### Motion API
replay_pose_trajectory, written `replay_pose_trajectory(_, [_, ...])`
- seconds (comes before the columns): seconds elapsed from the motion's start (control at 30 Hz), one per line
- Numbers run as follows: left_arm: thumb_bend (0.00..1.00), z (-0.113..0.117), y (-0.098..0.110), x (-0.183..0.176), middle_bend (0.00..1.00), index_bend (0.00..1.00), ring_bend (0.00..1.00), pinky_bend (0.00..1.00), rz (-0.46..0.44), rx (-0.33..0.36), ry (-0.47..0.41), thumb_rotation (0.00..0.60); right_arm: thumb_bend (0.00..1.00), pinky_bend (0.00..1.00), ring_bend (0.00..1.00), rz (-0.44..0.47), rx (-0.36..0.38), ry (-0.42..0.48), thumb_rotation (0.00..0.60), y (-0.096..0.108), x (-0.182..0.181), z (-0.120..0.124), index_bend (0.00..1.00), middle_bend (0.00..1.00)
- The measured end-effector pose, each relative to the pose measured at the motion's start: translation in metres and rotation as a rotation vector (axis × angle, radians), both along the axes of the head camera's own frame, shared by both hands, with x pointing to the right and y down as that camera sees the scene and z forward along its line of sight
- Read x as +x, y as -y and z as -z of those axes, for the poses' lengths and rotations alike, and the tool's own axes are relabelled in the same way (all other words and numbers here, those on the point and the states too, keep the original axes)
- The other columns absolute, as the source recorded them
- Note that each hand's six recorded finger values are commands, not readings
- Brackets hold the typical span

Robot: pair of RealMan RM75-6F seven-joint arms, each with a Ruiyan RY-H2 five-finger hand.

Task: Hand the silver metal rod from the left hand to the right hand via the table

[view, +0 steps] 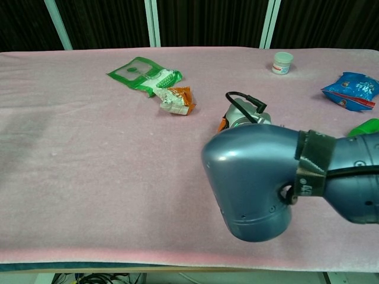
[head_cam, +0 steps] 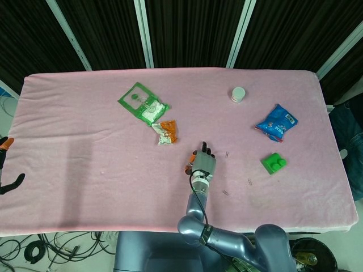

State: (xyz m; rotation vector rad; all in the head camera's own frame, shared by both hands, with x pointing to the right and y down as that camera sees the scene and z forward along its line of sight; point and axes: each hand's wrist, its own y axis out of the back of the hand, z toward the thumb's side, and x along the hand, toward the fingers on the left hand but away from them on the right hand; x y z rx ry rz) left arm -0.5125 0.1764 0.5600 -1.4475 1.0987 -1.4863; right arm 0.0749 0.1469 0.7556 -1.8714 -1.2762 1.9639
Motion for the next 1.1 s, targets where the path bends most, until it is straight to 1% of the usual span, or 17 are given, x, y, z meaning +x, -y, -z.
replay_pose_trajectory(0.43, [0.24, -0.0001, 0.0002, -0.0002, 0.06, 0.10, 0.00, 0.00, 0.000, 0.000, 0.000, 0.600, 0.24, 0.21, 0.09, -0.001, -0.005, -0.016, 0.600, -0.0009, 0.0016, -0.0044, 0.55, 0.02])
replay_pose_trajectory(0.53, [0.24, 0.0004, 0.0002, -0.0004, 0.06, 0.10, 0.00, 0.00, 0.001, 0.002, -0.001, 0.600, 0.25, 0.21, 0.09, 0.002, -0.003, -0.024, 0.600, -0.0003, 0.0027, -0.0047, 0.55, 0.02])
replay_pose_trajectory(1.1, [0.24, -0.0006, -0.0005, 0.0014, 0.06, 0.10, 0.00, 0.00, -0.003, -0.003, 0.000, 0.600, 0.28, 0.21, 0.09, 0.005, -0.027, -0.053, 0.600, -0.0038, 0.0085, -0.0070, 0.56, 0.02])
